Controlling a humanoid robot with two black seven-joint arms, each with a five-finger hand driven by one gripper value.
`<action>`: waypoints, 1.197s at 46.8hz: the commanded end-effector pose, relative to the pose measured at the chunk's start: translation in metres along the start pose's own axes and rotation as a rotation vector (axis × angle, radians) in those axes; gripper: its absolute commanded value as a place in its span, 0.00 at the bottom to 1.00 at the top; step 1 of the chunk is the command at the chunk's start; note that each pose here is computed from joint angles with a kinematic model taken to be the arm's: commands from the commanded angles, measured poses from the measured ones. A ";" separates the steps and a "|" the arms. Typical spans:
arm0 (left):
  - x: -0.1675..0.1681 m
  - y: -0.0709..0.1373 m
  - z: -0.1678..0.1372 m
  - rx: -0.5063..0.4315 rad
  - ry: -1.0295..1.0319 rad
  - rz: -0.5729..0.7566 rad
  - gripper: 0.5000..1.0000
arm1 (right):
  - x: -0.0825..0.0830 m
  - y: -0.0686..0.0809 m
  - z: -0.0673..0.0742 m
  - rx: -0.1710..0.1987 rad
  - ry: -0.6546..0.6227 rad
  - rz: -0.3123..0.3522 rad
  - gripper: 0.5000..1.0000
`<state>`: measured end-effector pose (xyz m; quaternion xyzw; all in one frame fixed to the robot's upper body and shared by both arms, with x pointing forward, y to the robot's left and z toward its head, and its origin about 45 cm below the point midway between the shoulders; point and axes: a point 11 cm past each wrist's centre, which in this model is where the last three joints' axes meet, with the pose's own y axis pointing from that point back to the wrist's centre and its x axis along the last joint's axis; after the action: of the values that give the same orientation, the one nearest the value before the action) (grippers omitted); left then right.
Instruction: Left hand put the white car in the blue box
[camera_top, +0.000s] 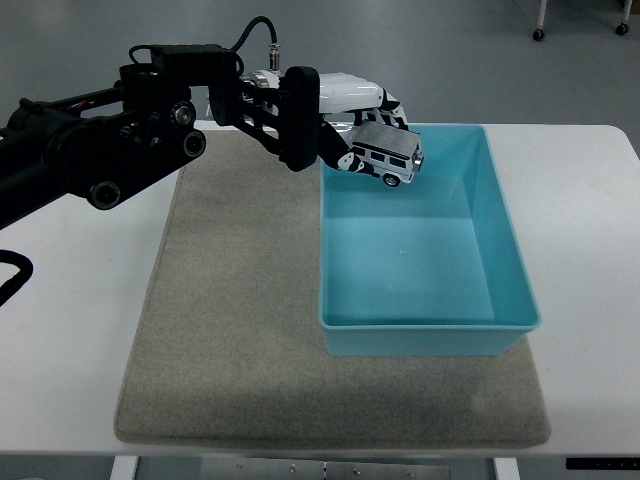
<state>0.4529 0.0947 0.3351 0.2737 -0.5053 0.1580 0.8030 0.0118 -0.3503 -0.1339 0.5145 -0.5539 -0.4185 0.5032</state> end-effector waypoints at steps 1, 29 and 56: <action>-0.014 -0.016 0.011 -0.021 0.021 -0.016 0.00 | 0.000 0.000 0.000 0.000 0.000 0.000 0.87; -0.029 -0.022 0.012 -0.053 0.212 0.021 1.00 | 0.000 0.000 0.000 0.000 0.000 0.000 0.87; 0.030 0.093 -0.122 0.086 0.955 0.491 1.00 | 0.000 0.000 0.000 0.000 0.000 0.000 0.87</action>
<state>0.5013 0.2194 0.3530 0.0960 -0.1691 0.4355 0.8789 0.0118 -0.3503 -0.1339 0.5145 -0.5540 -0.4185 0.5032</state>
